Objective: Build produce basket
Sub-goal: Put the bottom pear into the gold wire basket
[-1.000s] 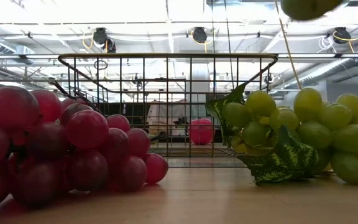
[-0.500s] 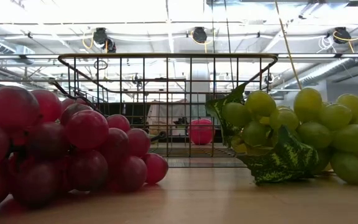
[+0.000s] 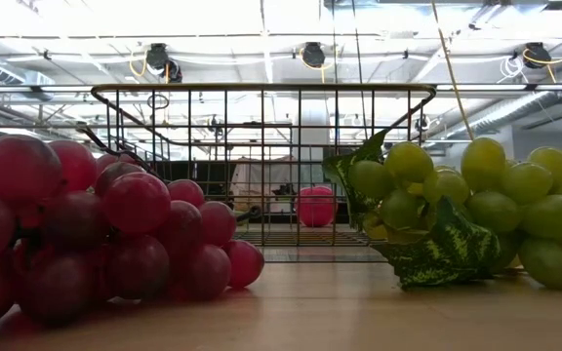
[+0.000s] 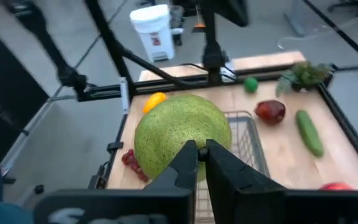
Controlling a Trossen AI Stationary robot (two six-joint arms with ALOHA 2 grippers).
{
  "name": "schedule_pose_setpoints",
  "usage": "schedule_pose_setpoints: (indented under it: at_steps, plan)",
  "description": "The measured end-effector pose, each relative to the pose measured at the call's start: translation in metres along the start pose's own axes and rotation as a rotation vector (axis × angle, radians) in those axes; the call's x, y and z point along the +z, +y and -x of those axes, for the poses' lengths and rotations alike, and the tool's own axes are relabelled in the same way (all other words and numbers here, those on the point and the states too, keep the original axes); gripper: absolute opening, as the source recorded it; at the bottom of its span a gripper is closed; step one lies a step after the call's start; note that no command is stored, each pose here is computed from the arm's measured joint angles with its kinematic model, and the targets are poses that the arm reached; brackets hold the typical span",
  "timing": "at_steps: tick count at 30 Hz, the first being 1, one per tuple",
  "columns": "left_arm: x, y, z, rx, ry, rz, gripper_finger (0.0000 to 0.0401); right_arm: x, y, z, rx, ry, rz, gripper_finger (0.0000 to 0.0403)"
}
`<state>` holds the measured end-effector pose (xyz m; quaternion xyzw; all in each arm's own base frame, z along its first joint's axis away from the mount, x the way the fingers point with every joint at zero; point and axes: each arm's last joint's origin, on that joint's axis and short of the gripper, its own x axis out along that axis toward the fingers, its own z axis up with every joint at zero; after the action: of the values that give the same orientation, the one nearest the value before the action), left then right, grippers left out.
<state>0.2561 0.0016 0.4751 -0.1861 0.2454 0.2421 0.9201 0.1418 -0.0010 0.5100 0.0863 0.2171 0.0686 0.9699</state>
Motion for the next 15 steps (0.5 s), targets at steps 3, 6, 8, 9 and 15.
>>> schedule_pose_setpoints:
  at_steps: [3,6,8,9,15]
  plan:
    - [-0.001,-0.002,-0.002,0.043,-0.020,0.010,0.0031,0.001,0.000,0.002,0.043,-0.005,0.029,0.0011]
    - [-0.002,-0.007,-0.010,0.065,-0.028,0.010,0.0031,0.004,-0.002,0.002,0.049,-0.031,0.041,0.0011]
    - [-0.003,-0.008,-0.014,0.070,-0.019,0.007,0.0031,0.007,-0.002,0.003,0.046,-0.066,0.056,0.0012]
    - [-0.002,-0.010,-0.019,0.072,-0.023,0.011,0.0031,0.010,-0.002,0.003,0.044,-0.092,0.066,0.0012]
    - [0.004,-0.013,-0.027,0.056,-0.068,0.000,0.0031,0.028,-0.003,0.007,0.001,-0.282,0.235,0.0012]
